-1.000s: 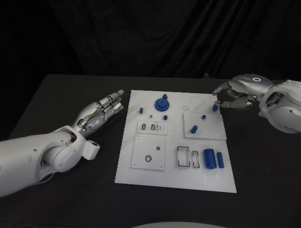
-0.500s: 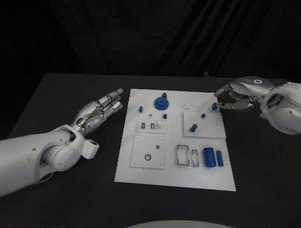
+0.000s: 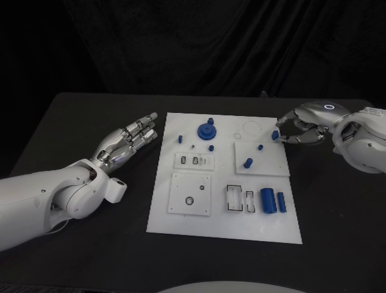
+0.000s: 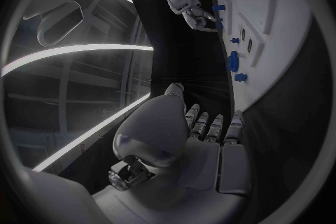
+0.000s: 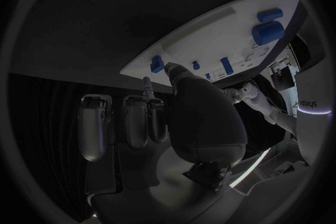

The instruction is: Assemble the parts on the task board

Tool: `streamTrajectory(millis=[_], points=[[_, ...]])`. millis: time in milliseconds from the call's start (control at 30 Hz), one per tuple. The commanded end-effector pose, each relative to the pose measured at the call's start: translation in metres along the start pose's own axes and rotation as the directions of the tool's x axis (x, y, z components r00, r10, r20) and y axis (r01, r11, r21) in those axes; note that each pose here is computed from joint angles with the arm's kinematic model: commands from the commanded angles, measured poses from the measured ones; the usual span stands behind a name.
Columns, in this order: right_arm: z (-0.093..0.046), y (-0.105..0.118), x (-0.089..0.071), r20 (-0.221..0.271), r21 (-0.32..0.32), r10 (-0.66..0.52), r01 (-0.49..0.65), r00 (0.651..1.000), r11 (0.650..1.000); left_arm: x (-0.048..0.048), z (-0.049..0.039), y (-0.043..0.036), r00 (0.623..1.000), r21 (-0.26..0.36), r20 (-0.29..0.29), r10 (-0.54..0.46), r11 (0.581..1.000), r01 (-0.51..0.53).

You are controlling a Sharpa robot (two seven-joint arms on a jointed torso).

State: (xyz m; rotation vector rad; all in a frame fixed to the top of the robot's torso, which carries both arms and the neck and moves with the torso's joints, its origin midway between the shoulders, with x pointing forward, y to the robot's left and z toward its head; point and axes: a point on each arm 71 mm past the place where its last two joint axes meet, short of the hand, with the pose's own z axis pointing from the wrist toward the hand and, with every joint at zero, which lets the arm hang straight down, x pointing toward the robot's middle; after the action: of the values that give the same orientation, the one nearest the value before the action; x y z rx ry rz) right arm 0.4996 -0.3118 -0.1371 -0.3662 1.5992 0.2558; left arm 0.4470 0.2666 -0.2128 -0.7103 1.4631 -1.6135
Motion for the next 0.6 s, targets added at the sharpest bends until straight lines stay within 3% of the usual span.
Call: streamTrajectory(millis=[33, 600], points=[[0.0005, -0.0023, 0.0019, -0.011, 0.031, -0.002, 0.002, 1.000, 1.000, 0.0016, 0.0006, -0.0070, 1.000, 0.093, -0.018, -0.005, 0.996, 0.007], [0.0065, -0.0001, 0.0049, -0.007, 0.030, -0.004, 0.004, 1.000, 1.000, 0.0020, 0.0014, -0.0064, 1.000, 0.090, -0.022, -0.007, 0.996, 0.009]])
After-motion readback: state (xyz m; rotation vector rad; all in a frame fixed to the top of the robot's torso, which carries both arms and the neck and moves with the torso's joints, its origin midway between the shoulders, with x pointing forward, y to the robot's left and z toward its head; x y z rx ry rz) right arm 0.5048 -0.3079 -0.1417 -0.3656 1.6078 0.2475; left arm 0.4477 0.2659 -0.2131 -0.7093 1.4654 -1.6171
